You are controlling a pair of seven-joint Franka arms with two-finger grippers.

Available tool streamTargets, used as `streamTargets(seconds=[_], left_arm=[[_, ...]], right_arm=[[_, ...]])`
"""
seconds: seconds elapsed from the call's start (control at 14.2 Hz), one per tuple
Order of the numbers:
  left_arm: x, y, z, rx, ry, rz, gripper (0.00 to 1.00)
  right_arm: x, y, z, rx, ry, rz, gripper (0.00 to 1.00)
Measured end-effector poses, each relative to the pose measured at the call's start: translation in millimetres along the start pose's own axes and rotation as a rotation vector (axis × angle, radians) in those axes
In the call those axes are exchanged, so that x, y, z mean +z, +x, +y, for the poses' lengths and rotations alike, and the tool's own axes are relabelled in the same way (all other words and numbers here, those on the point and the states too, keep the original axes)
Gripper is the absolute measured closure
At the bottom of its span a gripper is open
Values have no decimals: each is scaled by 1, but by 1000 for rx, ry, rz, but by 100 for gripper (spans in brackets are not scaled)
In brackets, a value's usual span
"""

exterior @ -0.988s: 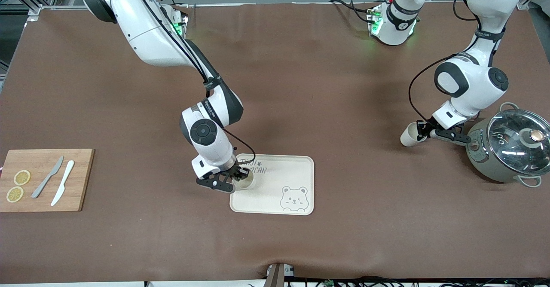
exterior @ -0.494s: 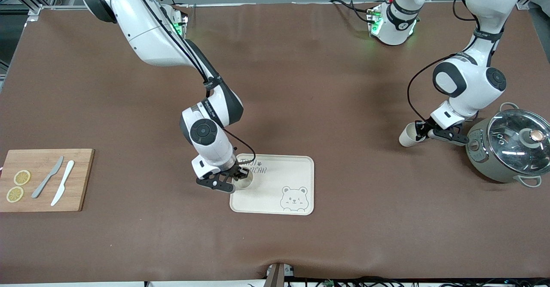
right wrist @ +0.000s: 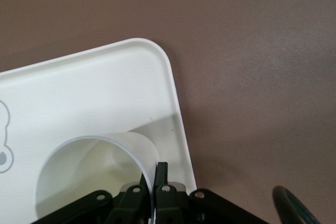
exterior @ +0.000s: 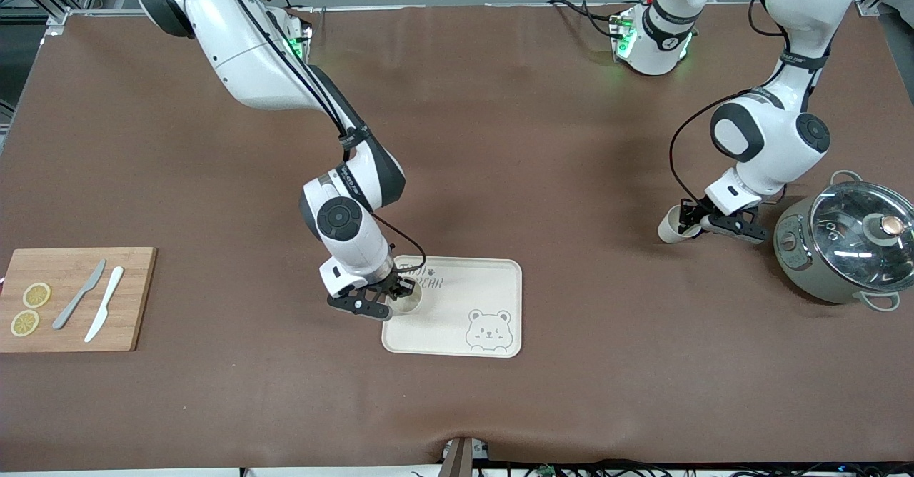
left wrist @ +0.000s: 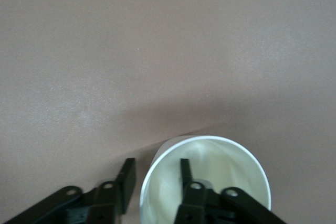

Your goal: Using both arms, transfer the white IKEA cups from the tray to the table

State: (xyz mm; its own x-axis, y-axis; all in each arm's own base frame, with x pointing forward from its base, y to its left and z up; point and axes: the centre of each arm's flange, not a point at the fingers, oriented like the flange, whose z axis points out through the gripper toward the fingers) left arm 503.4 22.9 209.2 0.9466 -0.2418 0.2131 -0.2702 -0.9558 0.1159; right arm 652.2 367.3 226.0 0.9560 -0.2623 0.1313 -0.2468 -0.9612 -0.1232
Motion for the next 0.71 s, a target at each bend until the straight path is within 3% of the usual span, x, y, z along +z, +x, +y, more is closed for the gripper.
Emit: streamTargets(seconds=[0.07, 0.14, 0.42, 0.71], left_arm=[[-1, 1, 0, -1, 2, 3, 44], [-2, 2, 0, -4, 4, 7, 41], [-6, 5, 0, -8, 6, 17, 41], [-11, 7, 0, -6, 9, 27, 41]], right_arm=[[-4, 1, -2, 5, 4, 3, 96], [-7, 2, -3, 10, 1, 0, 96], [-42, 6, -7, 14, -37, -36, 96], [-124, 9, -5, 25, -79, -101, 96]])
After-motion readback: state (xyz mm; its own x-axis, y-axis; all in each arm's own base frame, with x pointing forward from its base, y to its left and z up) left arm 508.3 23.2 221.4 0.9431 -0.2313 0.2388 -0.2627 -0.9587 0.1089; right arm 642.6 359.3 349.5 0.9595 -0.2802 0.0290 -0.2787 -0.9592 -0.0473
